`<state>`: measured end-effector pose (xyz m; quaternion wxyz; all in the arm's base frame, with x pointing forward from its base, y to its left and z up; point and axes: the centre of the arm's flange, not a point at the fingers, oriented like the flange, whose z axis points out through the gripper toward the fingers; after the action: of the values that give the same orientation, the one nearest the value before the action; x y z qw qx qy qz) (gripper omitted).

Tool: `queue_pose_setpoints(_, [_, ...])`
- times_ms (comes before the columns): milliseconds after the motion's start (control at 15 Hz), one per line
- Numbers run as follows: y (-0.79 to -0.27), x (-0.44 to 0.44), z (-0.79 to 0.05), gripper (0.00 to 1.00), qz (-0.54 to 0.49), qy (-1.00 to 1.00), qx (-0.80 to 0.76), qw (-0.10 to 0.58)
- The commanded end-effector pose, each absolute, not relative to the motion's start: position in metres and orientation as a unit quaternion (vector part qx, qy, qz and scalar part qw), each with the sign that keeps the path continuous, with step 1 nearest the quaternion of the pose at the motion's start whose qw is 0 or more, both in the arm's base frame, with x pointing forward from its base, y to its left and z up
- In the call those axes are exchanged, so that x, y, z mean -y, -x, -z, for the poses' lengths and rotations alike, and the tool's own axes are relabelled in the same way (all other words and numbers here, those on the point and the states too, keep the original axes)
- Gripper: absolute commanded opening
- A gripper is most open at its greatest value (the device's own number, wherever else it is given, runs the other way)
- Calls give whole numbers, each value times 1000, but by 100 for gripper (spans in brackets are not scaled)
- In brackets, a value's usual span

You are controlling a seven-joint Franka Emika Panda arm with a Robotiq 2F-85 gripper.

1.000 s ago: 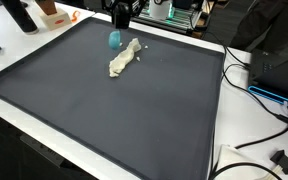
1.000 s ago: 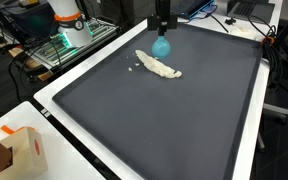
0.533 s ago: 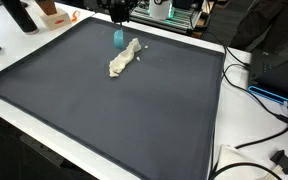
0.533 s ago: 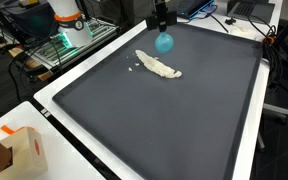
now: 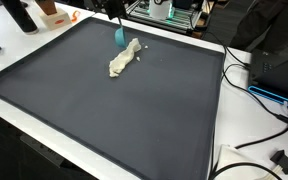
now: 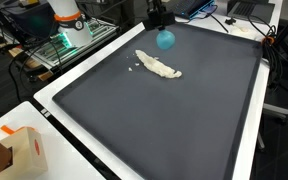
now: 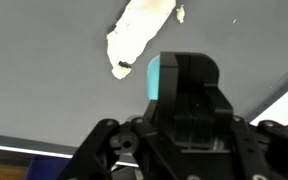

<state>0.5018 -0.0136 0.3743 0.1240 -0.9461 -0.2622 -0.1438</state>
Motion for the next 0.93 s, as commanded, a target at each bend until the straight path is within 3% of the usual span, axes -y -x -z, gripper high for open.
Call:
queue_pose_setpoints(0, [-514,31,-367,25,125,949,231,174])
queue_pose_setpoints(867, [-530,88,-325,25,108,913,140,368])
